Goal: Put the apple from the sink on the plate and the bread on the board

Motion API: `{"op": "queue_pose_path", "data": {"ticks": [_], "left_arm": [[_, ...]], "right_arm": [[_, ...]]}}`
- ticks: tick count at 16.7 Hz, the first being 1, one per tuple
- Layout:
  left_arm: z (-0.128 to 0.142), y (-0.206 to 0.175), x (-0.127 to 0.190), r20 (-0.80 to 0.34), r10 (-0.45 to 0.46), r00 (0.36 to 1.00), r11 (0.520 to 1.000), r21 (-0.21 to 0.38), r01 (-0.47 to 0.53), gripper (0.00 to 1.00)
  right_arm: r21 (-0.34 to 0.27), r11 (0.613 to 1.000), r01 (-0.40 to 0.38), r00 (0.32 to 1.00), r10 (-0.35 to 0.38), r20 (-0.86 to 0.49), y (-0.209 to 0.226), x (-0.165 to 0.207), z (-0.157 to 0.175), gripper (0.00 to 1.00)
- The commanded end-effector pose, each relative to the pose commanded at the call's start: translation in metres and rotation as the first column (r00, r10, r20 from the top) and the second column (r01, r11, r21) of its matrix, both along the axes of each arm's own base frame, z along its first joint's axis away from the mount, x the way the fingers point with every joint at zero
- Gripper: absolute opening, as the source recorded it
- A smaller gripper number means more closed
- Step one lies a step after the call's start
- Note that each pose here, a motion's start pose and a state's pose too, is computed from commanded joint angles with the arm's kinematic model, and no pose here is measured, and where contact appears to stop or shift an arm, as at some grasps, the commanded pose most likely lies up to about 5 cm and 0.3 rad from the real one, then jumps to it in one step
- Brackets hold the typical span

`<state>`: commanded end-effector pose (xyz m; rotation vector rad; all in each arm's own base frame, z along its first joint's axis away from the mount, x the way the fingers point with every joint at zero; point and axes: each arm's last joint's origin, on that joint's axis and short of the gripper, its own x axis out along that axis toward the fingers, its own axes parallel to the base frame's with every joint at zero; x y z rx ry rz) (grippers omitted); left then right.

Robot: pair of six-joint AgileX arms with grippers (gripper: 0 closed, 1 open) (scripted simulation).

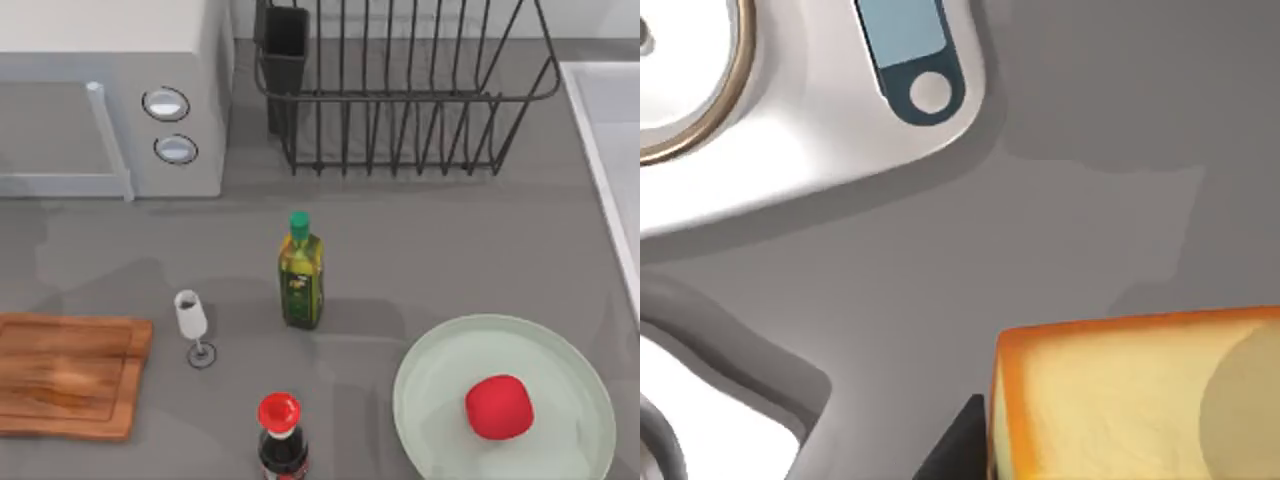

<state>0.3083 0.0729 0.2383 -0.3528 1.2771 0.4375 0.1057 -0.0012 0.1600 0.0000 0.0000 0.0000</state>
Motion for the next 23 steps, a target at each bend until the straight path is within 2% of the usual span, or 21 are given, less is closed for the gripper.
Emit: {"op": "queue_pose_path", "data": {"ticks": [2,3,5,6,8,11,13,15,18,20,23], "left_arm": [[0.006,-0.009,-0.002,0.079,0.180,0.980,0.984,-0.027,-0.178,0.00],[0.008,-0.014,-0.003,0.117,0.282,0.952,0.959,-0.057,-0.277,0.00],[0.011,-0.024,-0.006,0.175,0.495,0.851,0.868,-0.148,-0.474,0.00],[0.011,-0.029,-0.009,0.191,0.598,0.778,0.799,-0.206,-0.564,0.00],[0.011,-0.040,-0.015,0.194,0.771,0.606,0.633,-0.331,-0.700,0.00],[0.009,-0.054,-0.025,0.132,0.930,0.344,0.362,-0.497,-0.789,0.00],[0.004,-0.062,-0.034,0.056,0.982,0.183,0.181,-0.577,-0.796,0.00],[-0.003,-0.069,-0.044,-0.043,0.999,0.024,-0.008,-0.630,-0.777,0.00],[-0.018,-0.078,-0.062,-0.203,0.961,-0.185,-0.274,-0.648,-0.711,0.00],[-0.029,-0.082,-0.074,-0.292,0.912,-0.288,-0.410,-0.632,-0.658,0.00],[-0.045,-0.087,-0.092,-0.403,0.822,-0.402,-0.569,-0.588,-0.575,0.00]], "right_arm": [[0.000,1.000,0.000,1.000,0.000,0.000,0.000,0.000,0.000,1.00],[0.000,1.000,0.000,1.000,0.000,0.000,0.000,0.000,0.000,1.00],[0.000,1.000,0.000,1.000,0.000,0.000,0.000,0.000,0.000,1.00],[0.000,1.000,0.000,1.000,0.000,0.000,0.000,0.000,0.000,1.00],[0.000,1.000,0.000,1.000,0.000,0.000,0.000,0.000,0.000,1.00],[0.000,1.000,0.000,1.000,0.000,0.000,0.000,0.000,0.000,1.00],[0.000,1.000,0.000,1.000,0.000,0.000,0.000,0.000,0.000,1.00],[0.000,1.000,0.000,1.000,0.000,0.000,0.000,0.000,0.000,1.00],[0.000,1.000,0.000,1.000,0.000,0.000,0.000,0.000,0.000,1.00],[0.000,1.000,0.000,1.000,0.000,0.000,0.000,0.000,0.000,1.00],[0.000,1.000,0.000,1.000,0.000,0.000,0.000,0.000,0.000,1.00]]}}
